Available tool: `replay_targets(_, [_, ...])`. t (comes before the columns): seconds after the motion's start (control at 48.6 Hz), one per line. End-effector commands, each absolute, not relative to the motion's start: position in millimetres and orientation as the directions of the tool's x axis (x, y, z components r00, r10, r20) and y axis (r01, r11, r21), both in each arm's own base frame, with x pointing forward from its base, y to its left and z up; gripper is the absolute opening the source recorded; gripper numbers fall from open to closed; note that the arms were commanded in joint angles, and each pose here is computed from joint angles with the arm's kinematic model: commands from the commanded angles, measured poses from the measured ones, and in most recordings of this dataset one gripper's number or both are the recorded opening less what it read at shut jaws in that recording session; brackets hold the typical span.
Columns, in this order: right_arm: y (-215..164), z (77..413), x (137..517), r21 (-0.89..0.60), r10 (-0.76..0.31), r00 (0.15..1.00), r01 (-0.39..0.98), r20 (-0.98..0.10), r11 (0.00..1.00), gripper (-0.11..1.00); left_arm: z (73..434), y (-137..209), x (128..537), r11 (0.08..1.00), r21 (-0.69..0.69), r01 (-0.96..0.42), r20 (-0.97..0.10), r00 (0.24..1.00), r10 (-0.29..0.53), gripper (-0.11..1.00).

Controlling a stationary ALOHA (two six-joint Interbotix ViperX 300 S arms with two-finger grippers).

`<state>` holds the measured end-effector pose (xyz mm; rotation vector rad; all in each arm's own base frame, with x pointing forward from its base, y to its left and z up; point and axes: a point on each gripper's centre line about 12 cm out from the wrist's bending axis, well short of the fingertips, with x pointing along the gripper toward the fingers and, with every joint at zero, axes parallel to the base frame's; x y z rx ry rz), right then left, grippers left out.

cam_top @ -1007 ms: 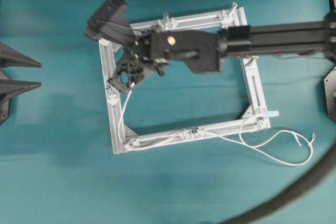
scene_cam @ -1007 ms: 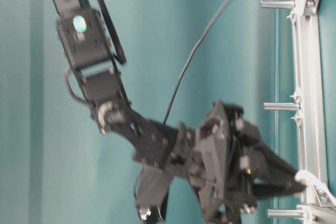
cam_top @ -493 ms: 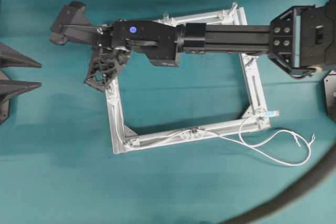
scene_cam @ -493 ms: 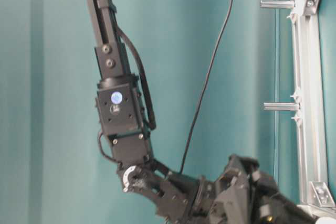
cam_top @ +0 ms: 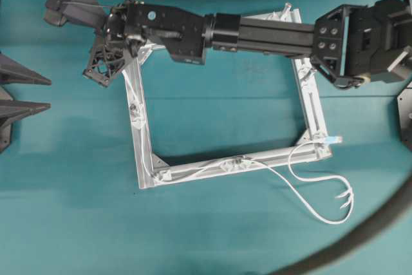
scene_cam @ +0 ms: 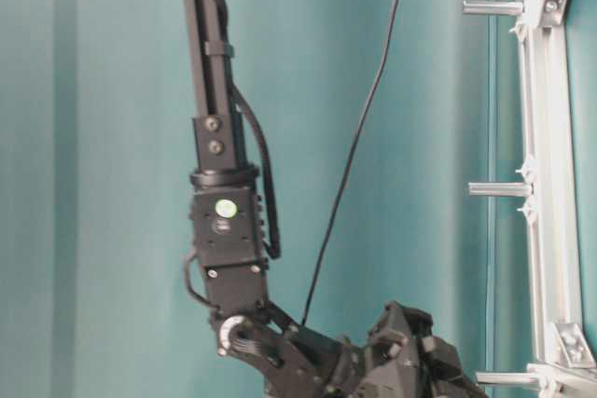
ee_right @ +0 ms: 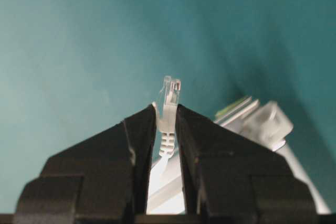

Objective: Move the cable alternately left and right between 8 pins so it hooks onto each one.

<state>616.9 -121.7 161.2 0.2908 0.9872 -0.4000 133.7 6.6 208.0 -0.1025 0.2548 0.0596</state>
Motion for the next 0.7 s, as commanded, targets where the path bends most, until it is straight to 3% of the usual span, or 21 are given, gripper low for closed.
replay_targets(0.0, [-129.1, 192.7, 620.2, 0.008, -0.269, 0.542, 0.453, -0.796, 0.891, 0.14, 213.9, 5.3, 135.3, 0.993, -0.100, -0.062, -0.238, 0.971, 0.036, 0.55])
replay_targets(0.308, [-148.4, 205.4, 623.1, -0.046, -0.438, 0.563, 0.577, -0.700, 0.815, 0.14, 215.2, 1.8, 135.5, 0.994, -0.100, -0.035, -0.235, 0.972, 0.011, 0.55])
replay_targets(0.678, [-165.9, 200.6, 616.4, -0.080, -0.577, 0.493, 0.711, -0.651, 0.699, 0.14, 216.7, -0.8, 135.8, 0.995, -0.103, -0.017, -0.234, 0.972, -0.007, 0.55])
